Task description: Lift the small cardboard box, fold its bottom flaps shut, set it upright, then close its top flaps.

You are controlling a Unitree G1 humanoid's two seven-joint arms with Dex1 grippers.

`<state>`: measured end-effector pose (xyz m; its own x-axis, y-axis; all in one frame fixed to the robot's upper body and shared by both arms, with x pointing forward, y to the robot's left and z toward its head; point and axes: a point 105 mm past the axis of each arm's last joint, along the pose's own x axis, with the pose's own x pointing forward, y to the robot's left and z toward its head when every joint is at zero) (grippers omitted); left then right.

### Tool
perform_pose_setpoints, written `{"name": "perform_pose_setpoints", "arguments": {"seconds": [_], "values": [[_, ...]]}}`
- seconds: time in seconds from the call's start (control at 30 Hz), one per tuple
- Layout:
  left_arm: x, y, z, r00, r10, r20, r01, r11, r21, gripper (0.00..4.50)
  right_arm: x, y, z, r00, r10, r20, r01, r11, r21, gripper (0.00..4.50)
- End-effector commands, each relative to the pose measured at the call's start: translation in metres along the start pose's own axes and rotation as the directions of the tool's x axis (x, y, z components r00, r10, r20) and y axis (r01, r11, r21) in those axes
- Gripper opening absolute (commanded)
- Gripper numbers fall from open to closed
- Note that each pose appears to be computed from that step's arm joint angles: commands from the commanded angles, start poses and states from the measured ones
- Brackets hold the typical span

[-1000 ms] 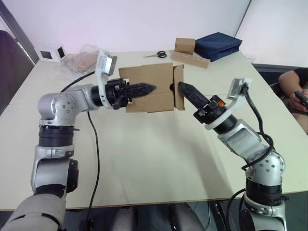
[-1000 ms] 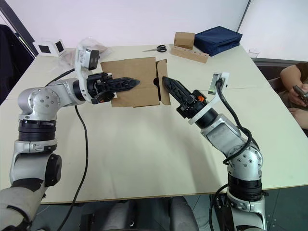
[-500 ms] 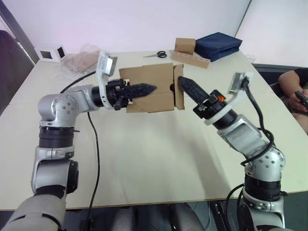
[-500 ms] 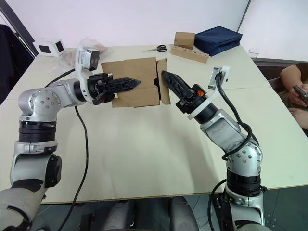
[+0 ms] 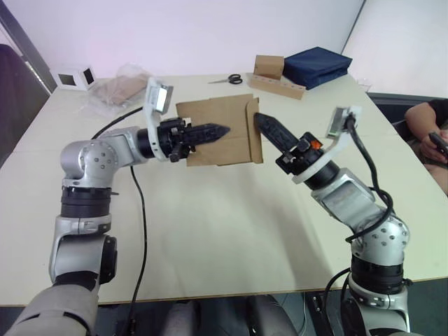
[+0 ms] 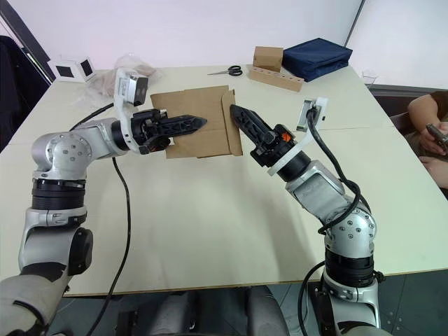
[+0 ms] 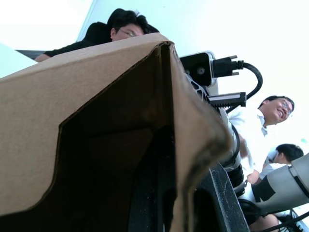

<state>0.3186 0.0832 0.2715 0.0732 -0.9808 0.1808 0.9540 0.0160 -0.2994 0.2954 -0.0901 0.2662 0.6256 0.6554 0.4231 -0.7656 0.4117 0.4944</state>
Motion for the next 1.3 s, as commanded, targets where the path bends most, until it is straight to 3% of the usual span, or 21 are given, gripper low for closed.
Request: {"name": "perform_pose_setpoints", "arguments": {"seconds": [0.03,0.9,1.3], "values": [[-0.003,-0.011,0.011,0.999,-0.031,0.026,0.030,0.999,0.045,0.00,-0.005,0.004,0.012,0.999,0.018,0.037,-0.017,0.999,-0.032,0.97],[0.006,-0.008,0.007,0.999,-0.018,0.027,0.017,0.999,0.050,0.00,0.006,0.014,0.013,0.996,0.042,0.073,-0.040,0.999,-0.033,0.97],[0.014,0.001,0.011,0.994,0.039,0.107,-0.043,0.998,0.040,0.00,0.016,0.023,0.009,0.994,0.051,0.101,-0.051,0.999,-0.002,0.97]]}}
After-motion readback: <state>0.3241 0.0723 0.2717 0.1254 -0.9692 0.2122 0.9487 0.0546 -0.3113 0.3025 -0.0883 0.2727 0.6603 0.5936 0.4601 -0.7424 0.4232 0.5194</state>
